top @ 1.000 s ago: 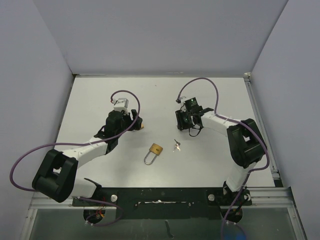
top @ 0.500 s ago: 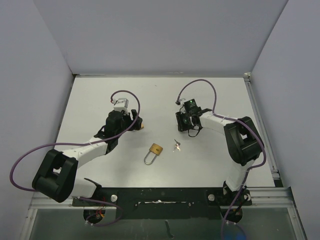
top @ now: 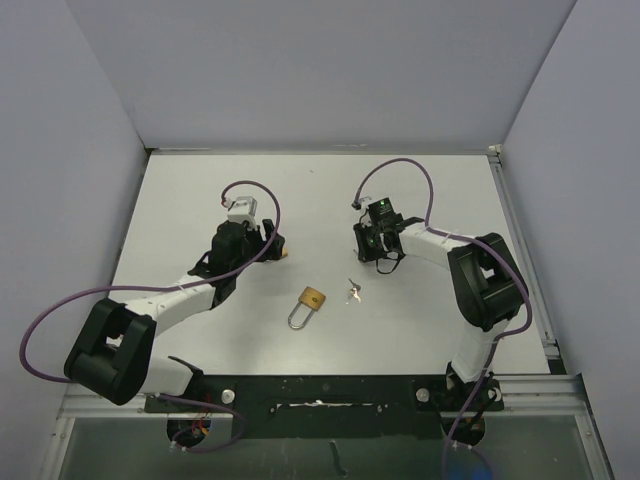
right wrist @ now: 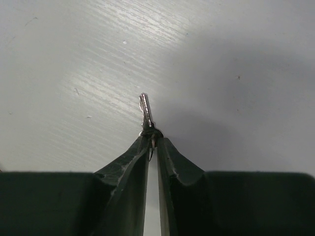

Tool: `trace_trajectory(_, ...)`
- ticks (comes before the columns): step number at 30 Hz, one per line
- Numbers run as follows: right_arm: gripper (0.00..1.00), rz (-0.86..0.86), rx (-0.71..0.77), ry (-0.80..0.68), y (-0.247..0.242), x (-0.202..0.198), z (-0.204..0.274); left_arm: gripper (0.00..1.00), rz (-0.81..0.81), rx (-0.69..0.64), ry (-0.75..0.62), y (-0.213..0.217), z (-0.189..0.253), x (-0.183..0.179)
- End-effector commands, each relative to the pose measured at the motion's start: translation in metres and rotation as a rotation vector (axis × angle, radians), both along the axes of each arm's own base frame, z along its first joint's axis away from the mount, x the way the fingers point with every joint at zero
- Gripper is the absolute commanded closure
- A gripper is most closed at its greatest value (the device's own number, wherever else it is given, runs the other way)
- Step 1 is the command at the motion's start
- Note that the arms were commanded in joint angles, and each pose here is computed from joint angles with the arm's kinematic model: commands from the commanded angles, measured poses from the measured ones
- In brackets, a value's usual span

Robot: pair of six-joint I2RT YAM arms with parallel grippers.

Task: Unlock with the key

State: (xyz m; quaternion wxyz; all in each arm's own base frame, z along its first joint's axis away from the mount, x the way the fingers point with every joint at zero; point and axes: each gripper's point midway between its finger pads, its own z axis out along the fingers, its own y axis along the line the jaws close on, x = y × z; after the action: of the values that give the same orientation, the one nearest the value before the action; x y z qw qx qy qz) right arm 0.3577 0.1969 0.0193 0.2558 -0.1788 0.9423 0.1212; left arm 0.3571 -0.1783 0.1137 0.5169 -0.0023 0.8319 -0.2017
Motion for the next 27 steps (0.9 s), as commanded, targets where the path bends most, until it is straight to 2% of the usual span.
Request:
trace_trajectory(1,0.88,-0.021,-0.007,-0.024,-0.002,0.006,0.001,0.33,-0.003,-0.024,-0.030,-0.005,0.008,0.005)
trace_trajectory(6,1.00,-0.015,-0.019,-0.036,-0.004,0.007,0.004,0.33,-0.006,-0.027,-0.031,-0.006,0.009,0.004)
trace_trajectory(11,1.00,0.032,-0.019,-0.137,-0.005,0.012,0.021,0.33,-0.059,-0.065,-0.038,-0.017,0.015,0.002)
trace_trajectory(21,1.00,0.101,0.079,-0.366,0.003,0.017,0.077,0.32,-0.217,-0.336,-0.041,-0.061,0.040,-0.011)
trace_trajectory(27,1.00,0.139,0.161,-0.448,0.012,0.013,0.100,0.32,-0.259,-0.392,-0.036,-0.072,0.047,-0.012)
